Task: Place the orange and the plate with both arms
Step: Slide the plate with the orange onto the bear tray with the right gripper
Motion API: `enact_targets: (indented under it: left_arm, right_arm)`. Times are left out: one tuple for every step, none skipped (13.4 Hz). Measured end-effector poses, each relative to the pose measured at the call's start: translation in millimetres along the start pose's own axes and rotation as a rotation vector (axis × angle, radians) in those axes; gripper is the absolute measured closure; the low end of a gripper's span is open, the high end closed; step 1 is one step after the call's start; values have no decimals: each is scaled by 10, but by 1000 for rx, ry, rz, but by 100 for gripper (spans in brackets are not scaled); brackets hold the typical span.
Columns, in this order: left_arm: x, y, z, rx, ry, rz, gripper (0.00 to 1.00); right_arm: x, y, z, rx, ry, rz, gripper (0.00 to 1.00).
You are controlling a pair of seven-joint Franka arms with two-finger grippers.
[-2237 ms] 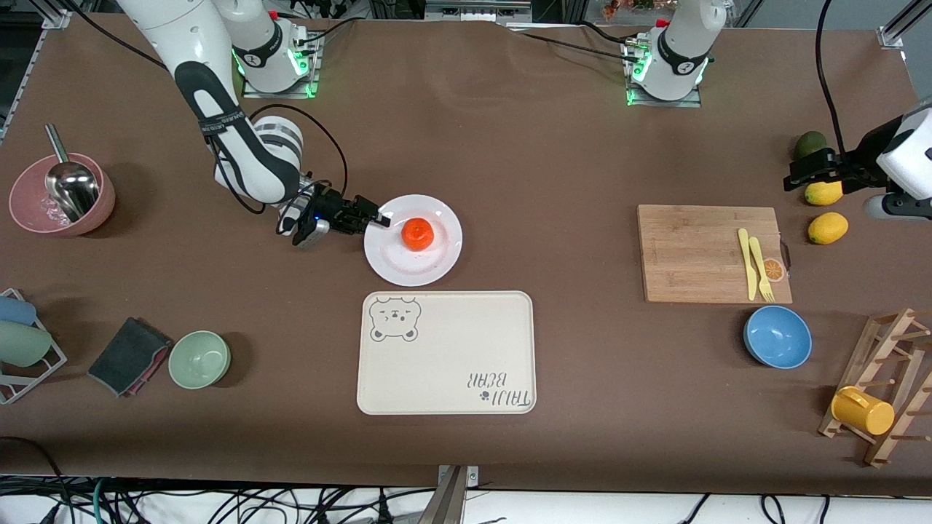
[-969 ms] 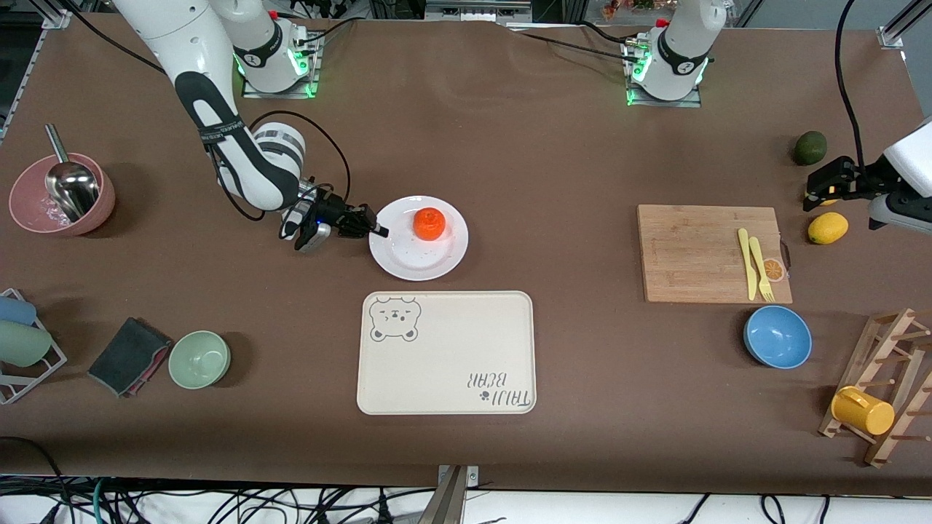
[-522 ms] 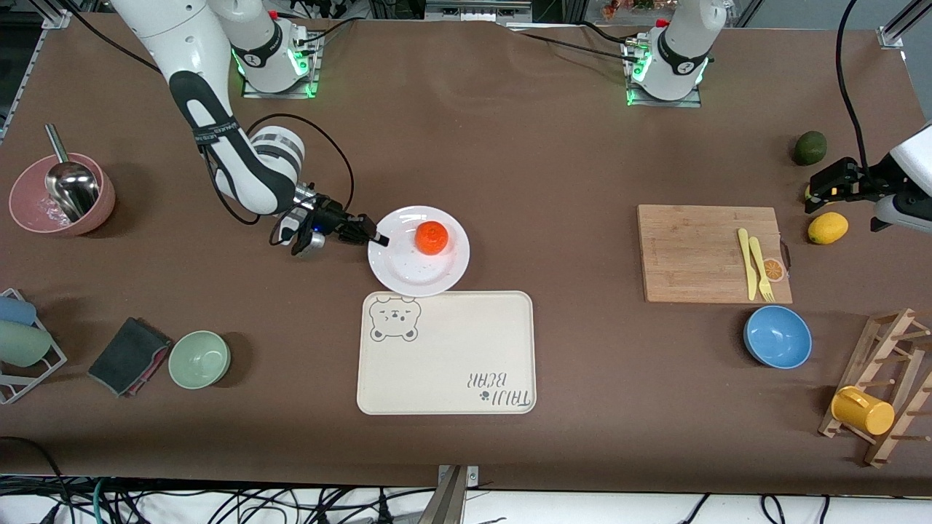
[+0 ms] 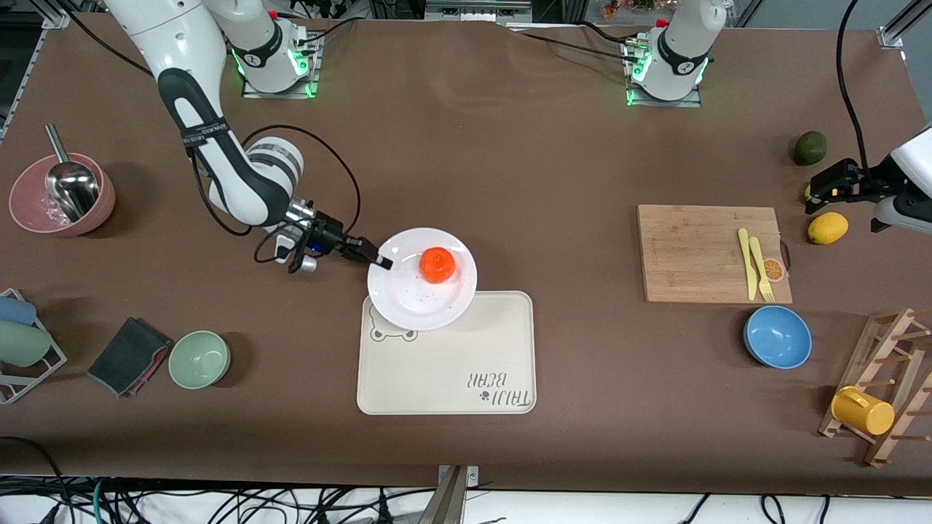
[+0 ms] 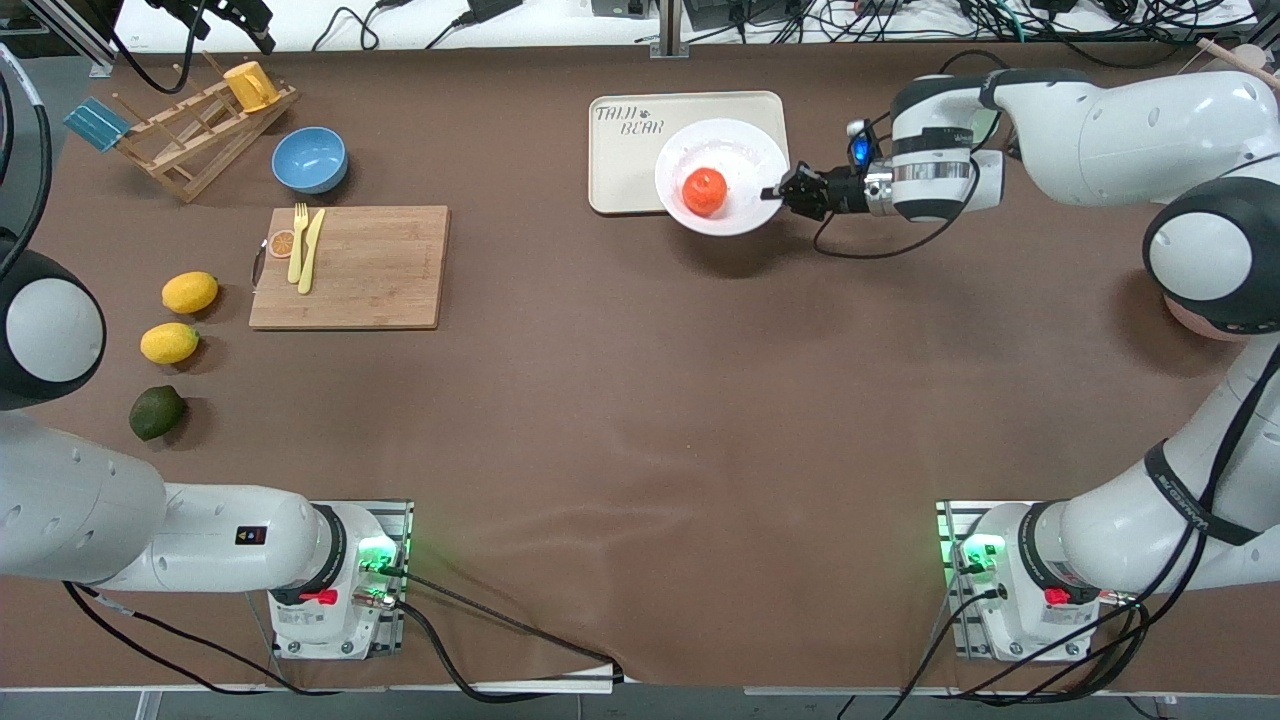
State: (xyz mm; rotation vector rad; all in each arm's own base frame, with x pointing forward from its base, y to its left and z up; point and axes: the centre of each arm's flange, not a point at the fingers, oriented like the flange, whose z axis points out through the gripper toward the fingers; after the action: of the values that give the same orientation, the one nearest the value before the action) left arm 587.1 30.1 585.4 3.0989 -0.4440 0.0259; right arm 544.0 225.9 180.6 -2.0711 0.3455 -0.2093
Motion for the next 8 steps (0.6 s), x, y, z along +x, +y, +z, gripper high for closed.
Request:
enact_targets:
  left_arm:
    - [1,-1,3,0,-1,0,0]
    - [2,-2,6,0,-1,0,0]
    - [4,-2,10,0,-2,0,0]
    - [5,-3,14,-1,-2,0,0]
    - [7,-3,19,-1,-3,1,0]
    - [8,-3,21,-1,-4,1,0]
    - [8,-3,22,-1,-4,1,0]
    - [9,-3,24,-1,-4,2,0]
  right_arm:
    - [132,-16,93,19,11,19,95]
    - [272,-8,199,36,20,33,95]
    - [413,26,310,47,23,39,95]
    - [538,77,408,46,14,35,95]
    - [644,121,484,33,-5,31,95]
    - [732,144,535,16,-24,29,95]
    - [794,140,558,-3,-40,28,95]
    - [836,118,563,-17,-50,31,95]
